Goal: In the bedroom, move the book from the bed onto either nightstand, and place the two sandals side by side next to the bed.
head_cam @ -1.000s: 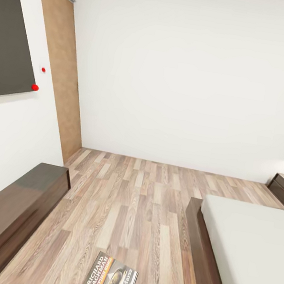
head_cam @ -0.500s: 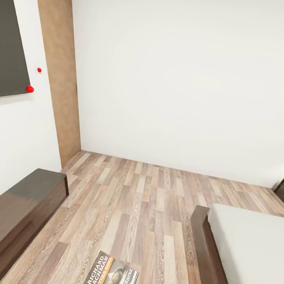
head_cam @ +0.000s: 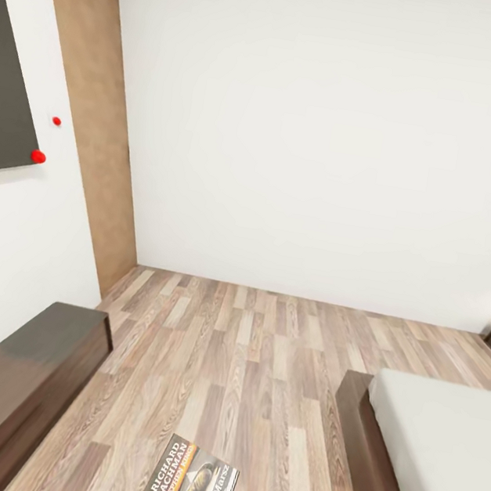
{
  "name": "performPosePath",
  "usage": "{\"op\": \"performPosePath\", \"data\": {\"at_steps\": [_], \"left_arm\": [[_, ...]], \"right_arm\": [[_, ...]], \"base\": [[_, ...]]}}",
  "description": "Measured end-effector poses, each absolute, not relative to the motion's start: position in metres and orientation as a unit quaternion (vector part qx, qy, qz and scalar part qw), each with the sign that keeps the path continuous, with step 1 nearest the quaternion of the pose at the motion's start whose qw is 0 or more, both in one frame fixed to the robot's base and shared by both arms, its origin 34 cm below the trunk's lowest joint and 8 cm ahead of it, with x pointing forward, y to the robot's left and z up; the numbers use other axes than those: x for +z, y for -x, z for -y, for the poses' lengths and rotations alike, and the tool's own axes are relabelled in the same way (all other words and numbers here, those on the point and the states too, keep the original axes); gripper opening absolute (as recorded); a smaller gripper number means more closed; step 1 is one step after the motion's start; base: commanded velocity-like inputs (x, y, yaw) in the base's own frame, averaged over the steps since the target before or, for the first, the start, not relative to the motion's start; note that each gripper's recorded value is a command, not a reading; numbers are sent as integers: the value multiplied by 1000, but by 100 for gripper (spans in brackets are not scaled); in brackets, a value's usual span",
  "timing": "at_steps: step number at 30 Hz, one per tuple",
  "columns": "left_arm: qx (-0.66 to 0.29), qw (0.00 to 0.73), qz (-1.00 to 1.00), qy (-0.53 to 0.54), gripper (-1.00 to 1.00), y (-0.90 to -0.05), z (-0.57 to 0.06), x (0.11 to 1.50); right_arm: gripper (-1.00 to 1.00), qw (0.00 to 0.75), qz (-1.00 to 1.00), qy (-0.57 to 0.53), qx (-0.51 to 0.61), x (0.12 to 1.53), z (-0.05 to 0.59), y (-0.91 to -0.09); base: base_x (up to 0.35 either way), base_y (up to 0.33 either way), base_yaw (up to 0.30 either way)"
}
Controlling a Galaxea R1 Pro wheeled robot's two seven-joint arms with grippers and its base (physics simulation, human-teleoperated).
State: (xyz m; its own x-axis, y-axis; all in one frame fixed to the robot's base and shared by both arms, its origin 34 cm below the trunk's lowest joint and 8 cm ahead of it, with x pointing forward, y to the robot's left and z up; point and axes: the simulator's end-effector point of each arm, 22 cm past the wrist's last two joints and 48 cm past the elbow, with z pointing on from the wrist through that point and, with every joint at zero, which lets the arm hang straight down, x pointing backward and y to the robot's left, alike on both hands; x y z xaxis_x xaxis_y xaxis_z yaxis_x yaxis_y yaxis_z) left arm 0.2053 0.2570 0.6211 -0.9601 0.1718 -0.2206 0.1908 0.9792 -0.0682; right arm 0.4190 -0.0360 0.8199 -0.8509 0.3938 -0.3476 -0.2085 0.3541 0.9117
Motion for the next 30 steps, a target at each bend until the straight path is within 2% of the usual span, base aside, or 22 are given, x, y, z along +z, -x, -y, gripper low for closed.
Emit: {"op": "performPosePath", "data": {"at_steps": [9, 21, 30], "left_arm": [[-45, 107, -989, -92, 100, -205, -257, 621], [-45, 111, -988, -93, 100, -206, -257, 622], [-45, 119, -987, -98, 100, -209, -257, 622]], "right_arm": [[-100, 266, -779, -60, 565, 820, 36, -419], [-100, 266, -779, -60, 565, 820, 36, -419], [-100, 266, -778, -60, 566, 820, 35, -419]], "base": [[323, 3, -15], [336, 0, -107], [338, 0, -31]]}}
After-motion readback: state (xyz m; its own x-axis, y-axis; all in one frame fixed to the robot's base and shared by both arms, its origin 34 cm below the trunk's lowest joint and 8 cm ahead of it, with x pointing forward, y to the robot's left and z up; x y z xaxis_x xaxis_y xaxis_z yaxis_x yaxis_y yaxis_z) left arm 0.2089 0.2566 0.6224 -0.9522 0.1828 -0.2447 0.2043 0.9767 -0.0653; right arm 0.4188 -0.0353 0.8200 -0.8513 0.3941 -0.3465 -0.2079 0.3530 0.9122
